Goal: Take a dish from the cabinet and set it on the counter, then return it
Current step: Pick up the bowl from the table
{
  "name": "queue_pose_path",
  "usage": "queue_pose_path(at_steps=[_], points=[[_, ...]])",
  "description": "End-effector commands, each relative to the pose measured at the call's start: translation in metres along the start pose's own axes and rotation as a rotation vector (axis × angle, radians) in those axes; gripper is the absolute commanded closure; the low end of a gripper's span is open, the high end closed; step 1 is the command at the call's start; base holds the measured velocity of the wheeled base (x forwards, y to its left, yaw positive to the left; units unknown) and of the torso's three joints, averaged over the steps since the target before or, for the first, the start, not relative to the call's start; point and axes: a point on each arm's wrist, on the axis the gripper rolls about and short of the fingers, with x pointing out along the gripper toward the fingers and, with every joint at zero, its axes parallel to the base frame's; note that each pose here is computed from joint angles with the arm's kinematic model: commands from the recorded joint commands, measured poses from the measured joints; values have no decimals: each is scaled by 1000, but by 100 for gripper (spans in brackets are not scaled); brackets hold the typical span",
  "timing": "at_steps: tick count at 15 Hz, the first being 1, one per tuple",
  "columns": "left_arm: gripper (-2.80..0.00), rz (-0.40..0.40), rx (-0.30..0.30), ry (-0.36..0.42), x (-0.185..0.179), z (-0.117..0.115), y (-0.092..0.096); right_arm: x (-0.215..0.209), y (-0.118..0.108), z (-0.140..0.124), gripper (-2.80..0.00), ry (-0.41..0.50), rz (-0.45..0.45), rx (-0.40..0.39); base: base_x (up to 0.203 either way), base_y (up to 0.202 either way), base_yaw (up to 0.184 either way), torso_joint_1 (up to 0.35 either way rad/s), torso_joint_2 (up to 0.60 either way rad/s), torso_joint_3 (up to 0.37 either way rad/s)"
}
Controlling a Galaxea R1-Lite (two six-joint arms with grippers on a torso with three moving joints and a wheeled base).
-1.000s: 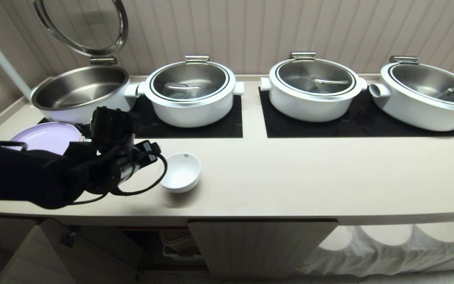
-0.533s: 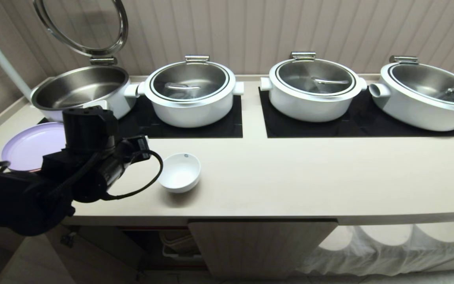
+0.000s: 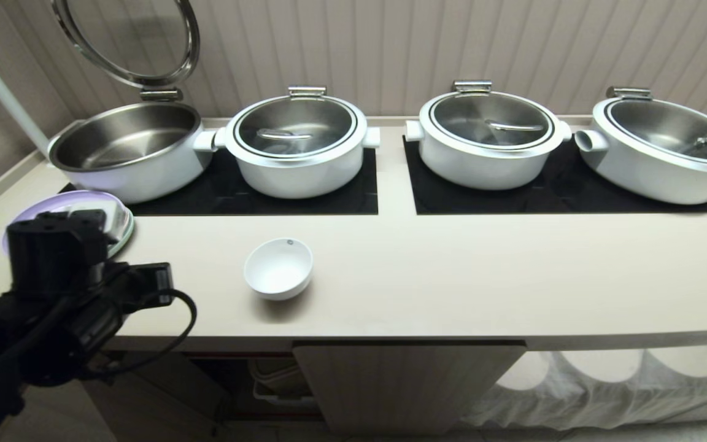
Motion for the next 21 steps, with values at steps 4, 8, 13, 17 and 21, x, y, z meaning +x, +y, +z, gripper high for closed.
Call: queue_pose_path(at_steps=[4, 8, 13, 17, 21], points=[[0, 299, -56, -14, -42, -24, 82, 0, 0, 0, 0, -1, 0, 1, 0, 0, 0, 0, 0, 0], [0, 390, -80, -61, -74, -40, 101, 0, 0, 0, 0, -1, 0, 1, 0, 0, 0, 0, 0, 0], [0, 384, -74, -75, -107, -77, 106, 0, 0, 0, 0, -1, 0, 1, 0, 0, 0, 0, 0, 0], [0, 232, -47, -135, -118, -78, 103, 0, 0, 0, 0, -1, 0, 1, 0, 0, 0, 0, 0, 0], [0, 154, 50, -186, -144, -90, 103, 0, 0, 0, 0, -1, 0, 1, 0, 0, 0, 0, 0, 0]])
